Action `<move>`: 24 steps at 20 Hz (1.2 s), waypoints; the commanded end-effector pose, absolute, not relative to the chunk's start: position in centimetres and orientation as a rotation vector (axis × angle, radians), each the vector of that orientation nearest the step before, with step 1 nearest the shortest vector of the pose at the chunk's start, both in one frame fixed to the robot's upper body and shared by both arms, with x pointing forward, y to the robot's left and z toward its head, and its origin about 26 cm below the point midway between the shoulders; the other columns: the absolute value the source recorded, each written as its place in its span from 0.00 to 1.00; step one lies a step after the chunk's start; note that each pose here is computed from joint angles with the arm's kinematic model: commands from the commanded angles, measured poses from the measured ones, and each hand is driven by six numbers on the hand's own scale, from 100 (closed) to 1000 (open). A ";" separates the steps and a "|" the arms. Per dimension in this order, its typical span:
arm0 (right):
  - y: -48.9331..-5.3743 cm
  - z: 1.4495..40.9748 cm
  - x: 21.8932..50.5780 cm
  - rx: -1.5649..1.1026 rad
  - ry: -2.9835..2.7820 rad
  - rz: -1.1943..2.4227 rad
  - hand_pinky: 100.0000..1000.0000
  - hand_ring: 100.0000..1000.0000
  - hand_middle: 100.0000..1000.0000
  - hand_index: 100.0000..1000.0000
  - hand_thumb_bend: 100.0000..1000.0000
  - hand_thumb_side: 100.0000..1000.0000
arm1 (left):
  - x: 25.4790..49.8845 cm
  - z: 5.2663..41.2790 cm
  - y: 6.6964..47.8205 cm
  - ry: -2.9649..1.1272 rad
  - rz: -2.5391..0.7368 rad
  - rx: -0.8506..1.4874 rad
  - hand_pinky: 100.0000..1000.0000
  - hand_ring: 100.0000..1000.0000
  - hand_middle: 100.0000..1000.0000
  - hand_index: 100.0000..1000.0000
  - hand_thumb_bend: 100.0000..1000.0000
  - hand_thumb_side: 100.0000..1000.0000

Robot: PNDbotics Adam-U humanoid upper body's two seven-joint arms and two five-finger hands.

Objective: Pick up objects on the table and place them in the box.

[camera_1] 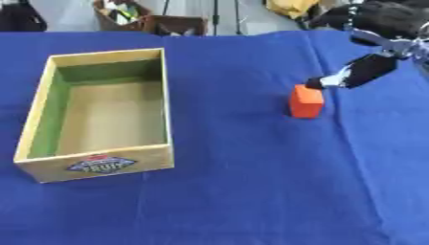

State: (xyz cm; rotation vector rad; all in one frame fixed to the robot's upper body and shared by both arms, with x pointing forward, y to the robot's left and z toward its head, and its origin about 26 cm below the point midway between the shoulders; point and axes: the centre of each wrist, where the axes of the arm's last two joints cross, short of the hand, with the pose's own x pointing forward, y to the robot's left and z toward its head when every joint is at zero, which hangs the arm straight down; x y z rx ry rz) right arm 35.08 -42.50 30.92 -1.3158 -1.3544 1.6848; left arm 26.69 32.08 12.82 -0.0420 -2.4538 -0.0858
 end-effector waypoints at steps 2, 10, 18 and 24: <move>-43.5 31.4 35.3 -1.331 -1.300 1.715 0.84 0.94 0.86 0.98 0.52 0.77 | 26.6 13.5 32.0 -2.475 -0.113 -0.047 0.11 0.14 0.25 0.43 0.00 0.91; -43.5 30.5 35.5 -1.284 -1.265 1.761 0.85 0.95 0.86 0.97 0.53 0.77 | 26.6 13.5 31.9 -2.474 -0.111 -0.047 0.11 0.14 0.25 0.43 0.00 0.92; -43.2 28.9 35.9 -1.299 -1.270 1.750 0.84 0.92 0.83 0.95 0.48 0.78 | 26.7 13.5 31.7 -2.476 -0.112 -0.056 0.11 0.14 0.25 0.43 0.00 0.92; -44.0 27.2 36.7 -1.314 -1.247 1.724 0.83 0.92 0.81 0.94 0.48 0.80 | 26.7 13.5 31.6 -2.479 -0.114 -0.067 0.11 0.14 0.25 0.43 0.00 0.92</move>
